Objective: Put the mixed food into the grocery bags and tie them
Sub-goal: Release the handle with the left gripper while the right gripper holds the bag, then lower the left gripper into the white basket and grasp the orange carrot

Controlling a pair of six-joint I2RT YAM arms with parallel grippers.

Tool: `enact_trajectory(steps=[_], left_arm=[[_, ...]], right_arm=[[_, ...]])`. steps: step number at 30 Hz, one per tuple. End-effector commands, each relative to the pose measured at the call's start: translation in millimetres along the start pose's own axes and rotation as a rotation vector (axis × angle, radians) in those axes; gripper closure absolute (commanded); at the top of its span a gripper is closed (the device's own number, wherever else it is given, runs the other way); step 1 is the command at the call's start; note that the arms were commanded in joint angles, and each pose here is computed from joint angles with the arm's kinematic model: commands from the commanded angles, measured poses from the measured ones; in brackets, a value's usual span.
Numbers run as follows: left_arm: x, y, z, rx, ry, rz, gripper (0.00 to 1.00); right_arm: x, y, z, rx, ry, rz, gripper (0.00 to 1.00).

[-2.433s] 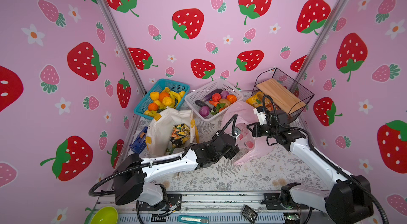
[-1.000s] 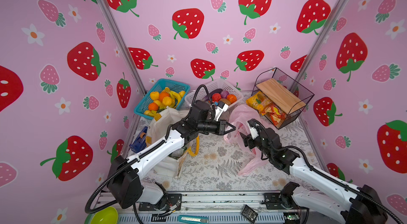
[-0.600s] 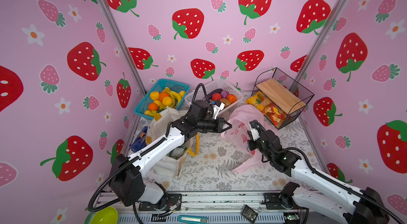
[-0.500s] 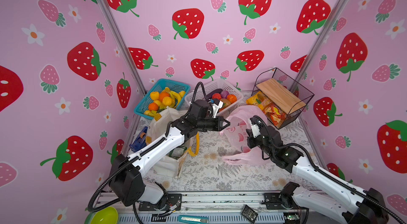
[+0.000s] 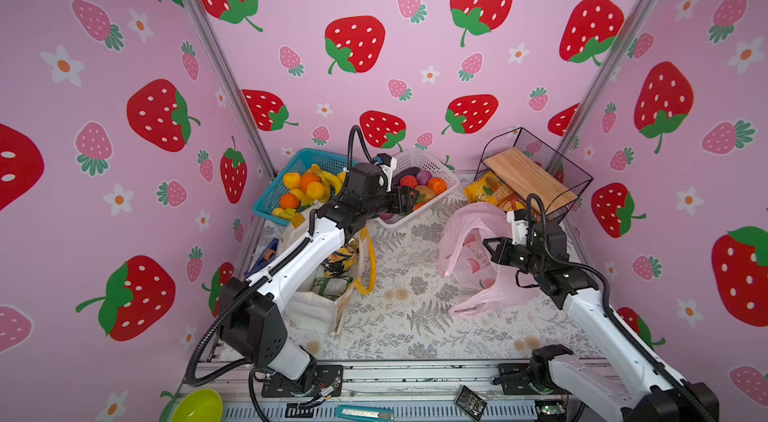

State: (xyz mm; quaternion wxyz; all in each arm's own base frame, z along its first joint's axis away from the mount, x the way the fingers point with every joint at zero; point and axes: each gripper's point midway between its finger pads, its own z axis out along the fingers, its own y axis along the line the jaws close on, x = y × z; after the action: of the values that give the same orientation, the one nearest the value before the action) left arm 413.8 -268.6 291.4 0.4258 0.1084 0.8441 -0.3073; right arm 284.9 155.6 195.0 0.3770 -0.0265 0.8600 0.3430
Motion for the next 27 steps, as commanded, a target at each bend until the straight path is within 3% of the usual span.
enact_trajectory(steps=[1, 9, 12, 21, 27], left_arm=[[6, 23, 22, -0.137, 0.089, 0.107, 0.23], [16, 71, 88, -0.364, 0.260, 0.238, 0.18], [22, 73, 110, -0.381, 0.287, 0.271, 0.16], [35, 95, 168, -0.426, 0.314, 0.259, 0.15], [42, 124, 179, -0.525, 0.317, 0.231, 0.16]], right_arm=[[-13, 17, -7, -0.071, -0.033, 0.003, 1.00], [-14, 11, -8, -0.053, -0.077, -0.030, 1.00], [-14, 10, -8, -0.046, -0.076, -0.053, 1.00], [-9, 8, -5, -0.050, -0.060, -0.082, 1.00], [-6, 5, -1, -0.053, -0.053, -0.085, 1.00]])
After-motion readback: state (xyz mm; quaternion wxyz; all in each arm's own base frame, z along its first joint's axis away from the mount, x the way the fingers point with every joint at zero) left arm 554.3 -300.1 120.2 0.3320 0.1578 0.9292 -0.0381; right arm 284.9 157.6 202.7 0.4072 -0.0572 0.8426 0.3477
